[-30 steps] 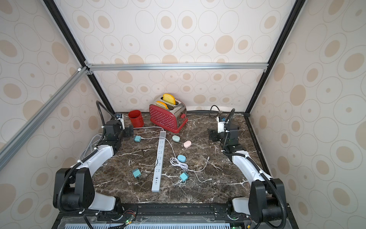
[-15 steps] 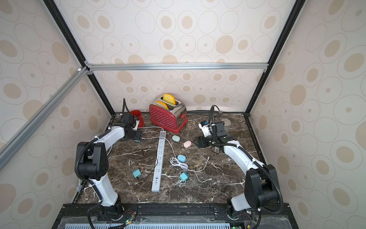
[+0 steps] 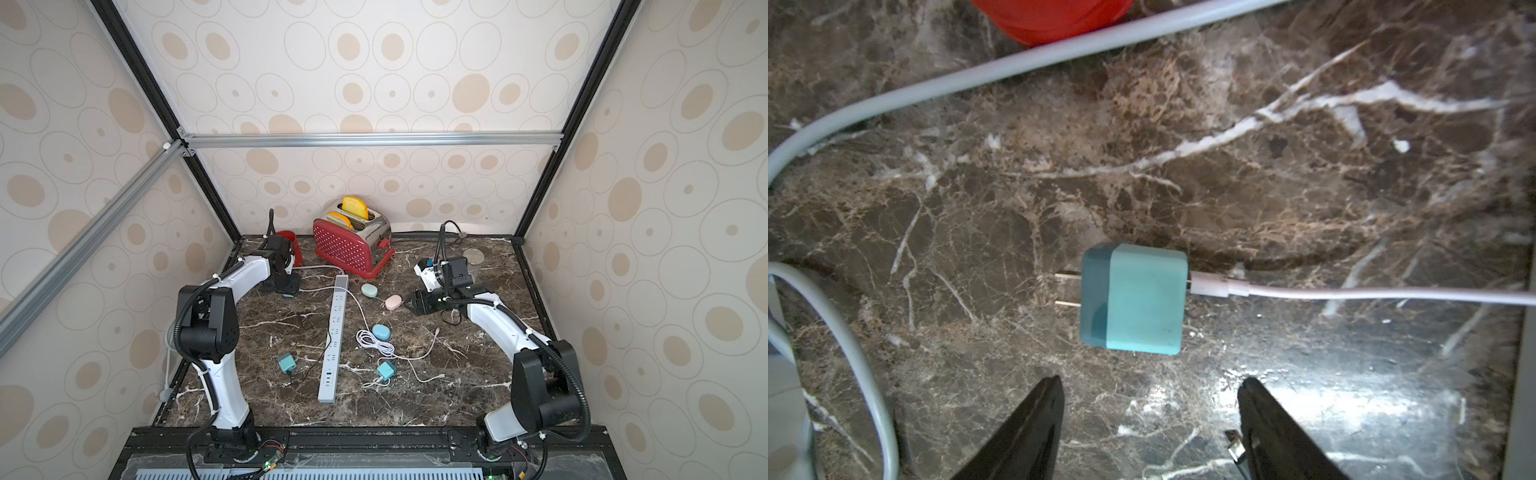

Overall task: Charge the bluetooth headset
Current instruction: Pick up the plug from the center of the board.

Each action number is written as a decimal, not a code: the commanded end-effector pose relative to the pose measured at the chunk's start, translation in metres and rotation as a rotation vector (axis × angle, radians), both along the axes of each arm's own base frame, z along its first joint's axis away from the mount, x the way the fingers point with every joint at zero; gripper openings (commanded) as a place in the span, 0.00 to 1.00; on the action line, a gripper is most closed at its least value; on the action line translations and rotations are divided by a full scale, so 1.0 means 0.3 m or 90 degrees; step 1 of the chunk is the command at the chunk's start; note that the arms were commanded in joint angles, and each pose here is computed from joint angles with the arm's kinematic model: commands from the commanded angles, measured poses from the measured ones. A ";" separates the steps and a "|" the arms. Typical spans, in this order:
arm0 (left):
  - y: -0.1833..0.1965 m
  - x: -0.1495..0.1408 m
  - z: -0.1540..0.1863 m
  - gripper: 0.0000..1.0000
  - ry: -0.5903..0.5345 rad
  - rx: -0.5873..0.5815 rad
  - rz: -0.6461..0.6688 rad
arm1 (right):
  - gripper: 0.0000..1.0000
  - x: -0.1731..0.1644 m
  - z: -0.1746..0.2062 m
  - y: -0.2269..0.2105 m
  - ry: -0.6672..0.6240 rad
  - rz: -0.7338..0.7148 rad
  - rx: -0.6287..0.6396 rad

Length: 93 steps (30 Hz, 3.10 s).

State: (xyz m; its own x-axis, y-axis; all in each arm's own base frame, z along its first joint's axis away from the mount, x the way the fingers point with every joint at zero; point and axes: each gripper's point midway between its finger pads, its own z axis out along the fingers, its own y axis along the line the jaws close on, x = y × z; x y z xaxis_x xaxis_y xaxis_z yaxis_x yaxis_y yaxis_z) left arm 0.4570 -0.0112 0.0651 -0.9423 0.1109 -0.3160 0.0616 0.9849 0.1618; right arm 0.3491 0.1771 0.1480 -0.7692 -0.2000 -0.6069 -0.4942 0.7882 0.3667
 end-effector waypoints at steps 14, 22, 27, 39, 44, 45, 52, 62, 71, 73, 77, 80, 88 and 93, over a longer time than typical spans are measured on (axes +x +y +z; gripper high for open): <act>0.028 0.056 -0.019 0.61 0.041 0.031 0.007 | 0.72 -0.015 0.000 0.008 0.007 0.012 0.000; 0.045 0.061 -0.051 0.63 0.056 0.054 0.008 | 0.72 -0.031 0.001 0.034 0.007 0.027 -0.004; 0.048 0.068 -0.056 0.63 0.058 0.058 0.005 | 0.71 -0.031 -0.008 0.038 0.013 0.030 -0.006; 0.040 0.088 -0.091 0.55 0.076 0.048 -0.008 | 0.70 -0.031 0.001 0.046 0.009 0.036 -0.013; 0.051 0.082 -0.109 0.55 0.086 0.053 -0.001 | 0.70 -0.028 0.008 0.052 0.005 0.040 -0.015; 0.052 0.082 -0.110 0.55 0.086 0.053 0.000 | 0.70 -0.028 0.009 0.052 0.005 0.040 -0.015; 0.059 0.071 -0.121 0.52 0.095 0.052 0.007 | 0.70 -0.023 0.007 0.056 0.005 0.043 -0.019; 0.068 0.044 -0.068 0.60 0.086 0.055 0.010 | 0.71 -0.020 -0.015 0.058 0.013 0.044 -0.025; 0.082 0.047 -0.079 0.54 0.090 0.043 0.017 | 0.71 -0.023 0.003 0.056 0.005 0.046 -0.028; 0.080 0.043 -0.088 0.52 0.095 0.042 0.015 | 0.71 -0.025 0.004 0.053 0.005 0.046 -0.032; 0.075 0.050 -0.097 0.49 0.094 0.035 0.014 | 0.70 -0.028 0.005 0.054 0.005 0.045 -0.032; 0.071 0.057 -0.100 0.50 0.094 0.033 0.010 | 0.70 -0.030 0.006 0.057 0.005 0.047 -0.031; 0.069 0.075 -0.092 0.54 0.091 0.033 0.002 | 0.70 -0.038 0.008 0.059 0.002 0.054 -0.035; 0.063 0.085 -0.098 0.47 0.091 0.027 0.000 | 0.70 -0.042 0.009 0.059 0.000 0.057 -0.035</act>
